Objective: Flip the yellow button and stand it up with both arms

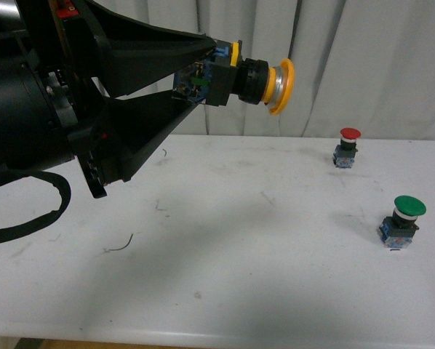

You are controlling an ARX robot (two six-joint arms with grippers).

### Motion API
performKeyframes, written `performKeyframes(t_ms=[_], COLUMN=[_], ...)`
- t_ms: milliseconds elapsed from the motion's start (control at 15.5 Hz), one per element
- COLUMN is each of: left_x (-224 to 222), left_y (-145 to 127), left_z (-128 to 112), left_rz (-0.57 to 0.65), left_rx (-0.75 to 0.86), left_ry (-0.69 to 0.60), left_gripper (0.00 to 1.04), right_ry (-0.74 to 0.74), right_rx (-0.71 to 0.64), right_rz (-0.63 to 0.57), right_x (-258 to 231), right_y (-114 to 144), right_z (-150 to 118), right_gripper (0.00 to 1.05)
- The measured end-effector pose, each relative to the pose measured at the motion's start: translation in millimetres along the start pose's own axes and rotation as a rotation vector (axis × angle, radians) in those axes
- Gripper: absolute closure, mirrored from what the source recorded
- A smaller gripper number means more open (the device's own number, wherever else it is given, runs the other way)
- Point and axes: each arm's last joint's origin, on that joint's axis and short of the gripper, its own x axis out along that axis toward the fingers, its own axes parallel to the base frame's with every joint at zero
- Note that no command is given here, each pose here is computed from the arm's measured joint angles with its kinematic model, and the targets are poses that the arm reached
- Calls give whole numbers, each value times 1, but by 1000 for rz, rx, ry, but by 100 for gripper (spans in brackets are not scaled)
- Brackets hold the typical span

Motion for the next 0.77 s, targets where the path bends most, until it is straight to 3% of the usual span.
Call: performKeyframes(t_ms=[64,258,451,644,709,773], left_x=[1,3,1,0,0,0], left_y=[0,-5,-5,-5,-5,-5], left_z=[1,5,10,11,11,11], left_rz=[-2,-18,-19,-18,-18,-18], left_rx=[2,16,23,25,25,27], left_ry=[-1,-11,-25,-26,-26,-26], left_gripper=[69,69,69,69,69,69], right_ry=[0,-125,2,-124,-125,-34], right_rx=[6,24,92,230,324,459], right_rz=[16,73,132,323,419,492], right_x=[17,110,175,172,164,158], right_y=[-1,-1,5,24,28,31], right_z=[-1,32,10,32,30,16], right_gripper=[6,6,6,6,6,6])
